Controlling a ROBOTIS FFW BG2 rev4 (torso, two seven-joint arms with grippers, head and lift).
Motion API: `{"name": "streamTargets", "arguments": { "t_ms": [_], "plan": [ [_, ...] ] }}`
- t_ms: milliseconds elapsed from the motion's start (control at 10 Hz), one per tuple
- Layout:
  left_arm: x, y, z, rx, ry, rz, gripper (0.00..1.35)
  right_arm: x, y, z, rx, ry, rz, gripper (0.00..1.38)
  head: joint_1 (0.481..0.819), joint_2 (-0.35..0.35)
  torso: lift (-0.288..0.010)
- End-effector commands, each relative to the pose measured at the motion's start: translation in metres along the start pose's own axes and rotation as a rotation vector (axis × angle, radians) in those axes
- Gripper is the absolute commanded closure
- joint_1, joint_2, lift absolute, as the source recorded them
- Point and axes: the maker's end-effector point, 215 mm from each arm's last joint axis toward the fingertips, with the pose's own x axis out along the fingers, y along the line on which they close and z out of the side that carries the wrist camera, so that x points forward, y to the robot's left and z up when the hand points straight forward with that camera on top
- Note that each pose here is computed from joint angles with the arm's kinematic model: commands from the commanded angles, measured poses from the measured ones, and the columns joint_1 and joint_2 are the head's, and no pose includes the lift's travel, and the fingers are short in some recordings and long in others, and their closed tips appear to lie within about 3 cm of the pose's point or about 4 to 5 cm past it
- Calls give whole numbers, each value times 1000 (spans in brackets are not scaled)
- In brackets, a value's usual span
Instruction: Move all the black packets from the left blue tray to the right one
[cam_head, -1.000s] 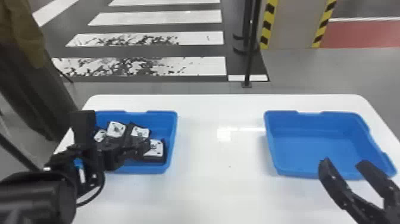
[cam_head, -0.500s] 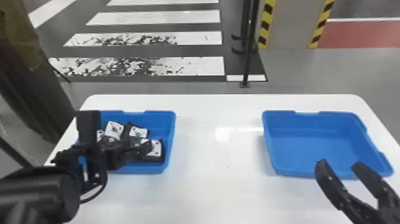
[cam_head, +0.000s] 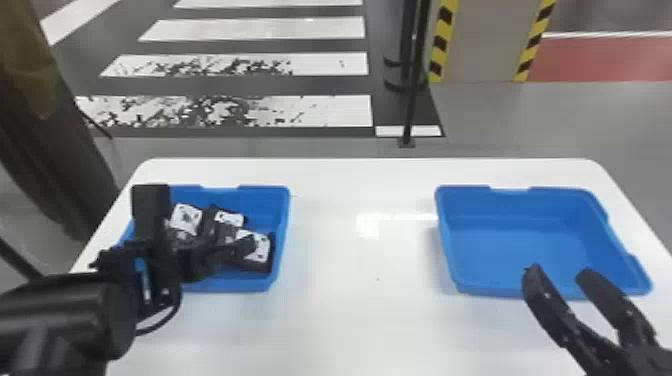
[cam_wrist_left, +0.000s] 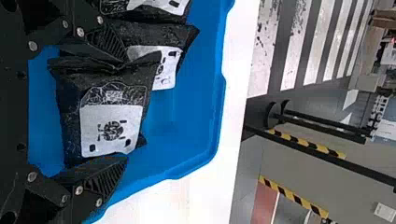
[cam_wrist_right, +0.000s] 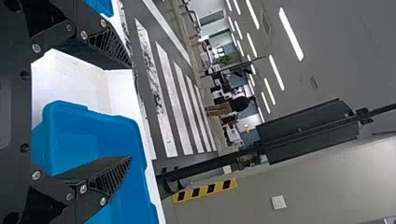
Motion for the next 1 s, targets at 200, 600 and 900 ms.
{"name": "streamTargets", "arguments": {
  "t_ms": [200,600,900],
  "plan": [
    [6,-10,0,14,-12,-24,1184,0,0,-1,5,2,2,519,695,49,-140],
    [-38,-17,33,78,-128,-22,1208,1,3,2,15,-4,10,522,695,39,-140],
    [-95,-48,65,101,-235,-77,1208,5,15,8,34,-24,50,521,695,62,-140]
  ]
}}
